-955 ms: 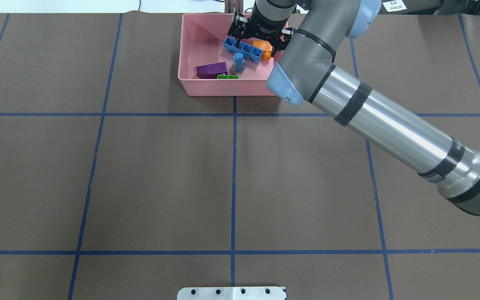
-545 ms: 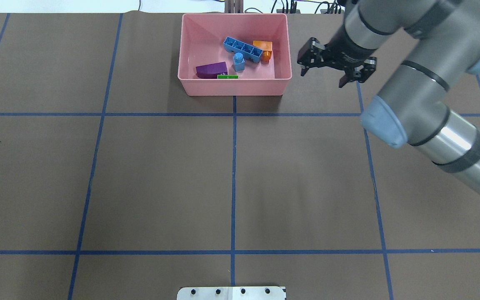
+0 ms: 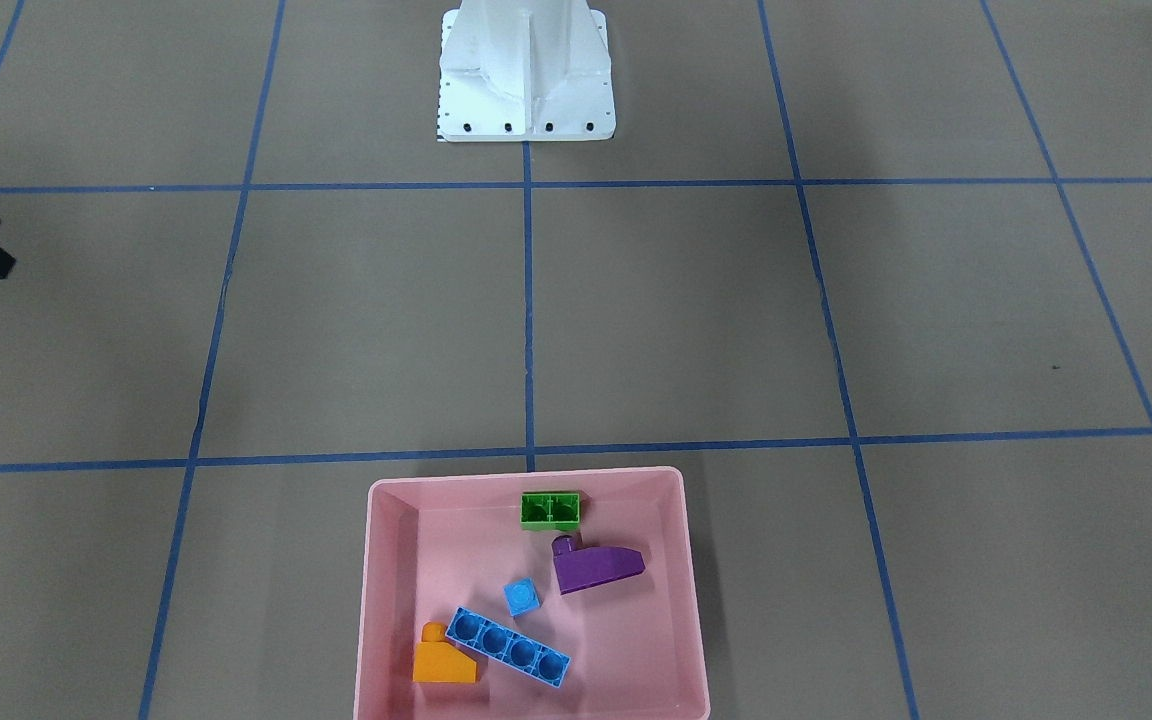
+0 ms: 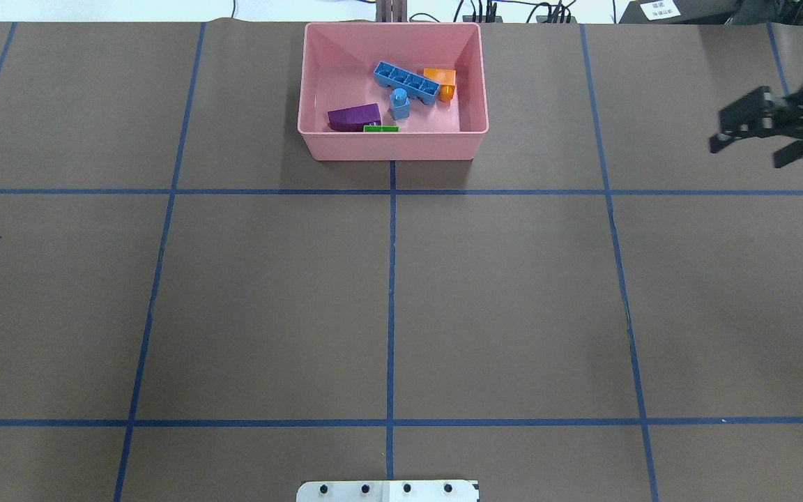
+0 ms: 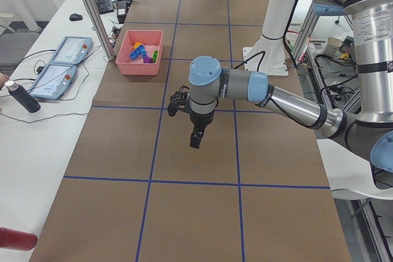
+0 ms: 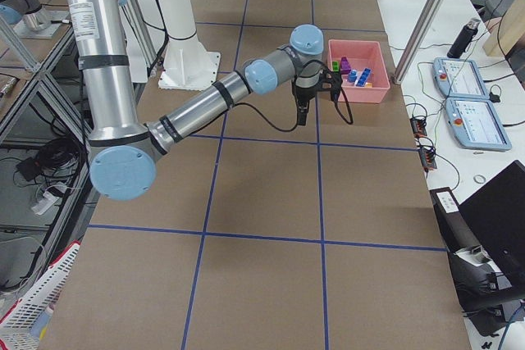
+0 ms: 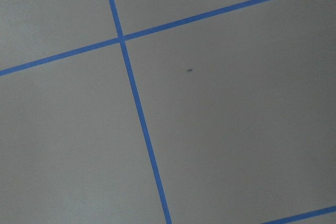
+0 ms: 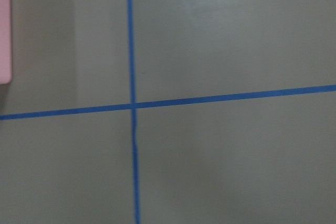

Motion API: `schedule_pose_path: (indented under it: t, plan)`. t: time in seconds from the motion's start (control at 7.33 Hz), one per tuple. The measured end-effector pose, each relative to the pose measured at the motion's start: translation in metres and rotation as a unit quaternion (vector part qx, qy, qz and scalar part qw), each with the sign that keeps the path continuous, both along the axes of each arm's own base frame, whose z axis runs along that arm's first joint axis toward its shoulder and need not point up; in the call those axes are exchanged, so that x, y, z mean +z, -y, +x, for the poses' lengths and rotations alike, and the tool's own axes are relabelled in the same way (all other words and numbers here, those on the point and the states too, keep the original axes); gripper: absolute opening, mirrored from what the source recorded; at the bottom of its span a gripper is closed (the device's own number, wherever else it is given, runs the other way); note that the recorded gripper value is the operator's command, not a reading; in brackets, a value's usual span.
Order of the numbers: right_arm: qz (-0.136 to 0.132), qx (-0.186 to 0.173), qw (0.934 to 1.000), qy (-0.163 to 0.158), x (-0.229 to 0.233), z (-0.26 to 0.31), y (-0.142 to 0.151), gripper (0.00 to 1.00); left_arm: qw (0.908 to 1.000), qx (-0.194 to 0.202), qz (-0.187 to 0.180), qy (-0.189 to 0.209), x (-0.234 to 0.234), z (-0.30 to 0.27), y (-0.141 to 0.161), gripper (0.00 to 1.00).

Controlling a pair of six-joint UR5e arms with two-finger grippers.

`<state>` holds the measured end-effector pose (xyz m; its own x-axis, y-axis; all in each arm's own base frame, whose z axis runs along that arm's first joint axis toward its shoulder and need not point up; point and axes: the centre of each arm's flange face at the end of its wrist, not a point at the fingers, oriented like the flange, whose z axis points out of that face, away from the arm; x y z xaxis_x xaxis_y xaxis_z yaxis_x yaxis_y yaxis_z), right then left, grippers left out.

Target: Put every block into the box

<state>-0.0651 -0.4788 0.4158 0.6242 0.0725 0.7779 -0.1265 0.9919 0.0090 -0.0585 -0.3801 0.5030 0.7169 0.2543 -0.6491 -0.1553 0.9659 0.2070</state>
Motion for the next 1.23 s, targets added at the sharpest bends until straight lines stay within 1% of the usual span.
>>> schedule_pose_path:
  t: [0.14,0.27,0.41,0.55,0.68,0.82,0.95,1.23]
  plan:
    - [0.017,-0.018,0.9995,-0.019,0.049,0.046,-0.025,1.0,1.0,0.0,-0.001,0.001,0.001,0.0,0.002,1.0]
    - [0.029,-0.038,0.9983,-0.035,0.097,0.085,-0.058,1.0,1.0,-0.001,0.0,0.001,0.0,0.0,0.003,1.0]
    - [0.035,-0.053,0.997,-0.045,0.136,0.116,-0.094,1.0,1.0,-0.003,-0.003,0.002,0.002,-0.002,0.004,1.0]
    - [0.037,-0.06,0.9963,-0.05,0.158,0.134,-0.119,1.0,0.9999,-0.009,-0.009,0.002,0.007,-0.006,0.004,1.0]
    - [0.033,-0.061,0.9962,-0.052,0.17,0.141,-0.132,1.0,0.9997,-0.017,-0.018,0.001,0.015,-0.012,0.004,1.0]
    - [0.028,-0.062,0.9963,-0.053,0.179,0.144,-0.14,1.0,0.9993,-0.023,-0.028,0.001,0.023,-0.015,0.005,1.0]
    - [0.025,-0.062,0.9965,-0.051,0.184,0.145,-0.14,1.0,0.9991,-0.026,-0.033,0.0,0.027,-0.016,0.008,1.0]
    - [0.028,-0.061,0.9965,-0.049,0.184,0.146,-0.134,1.0,0.9981,-0.031,-0.054,-0.001,0.048,-0.017,0.023,1.0]
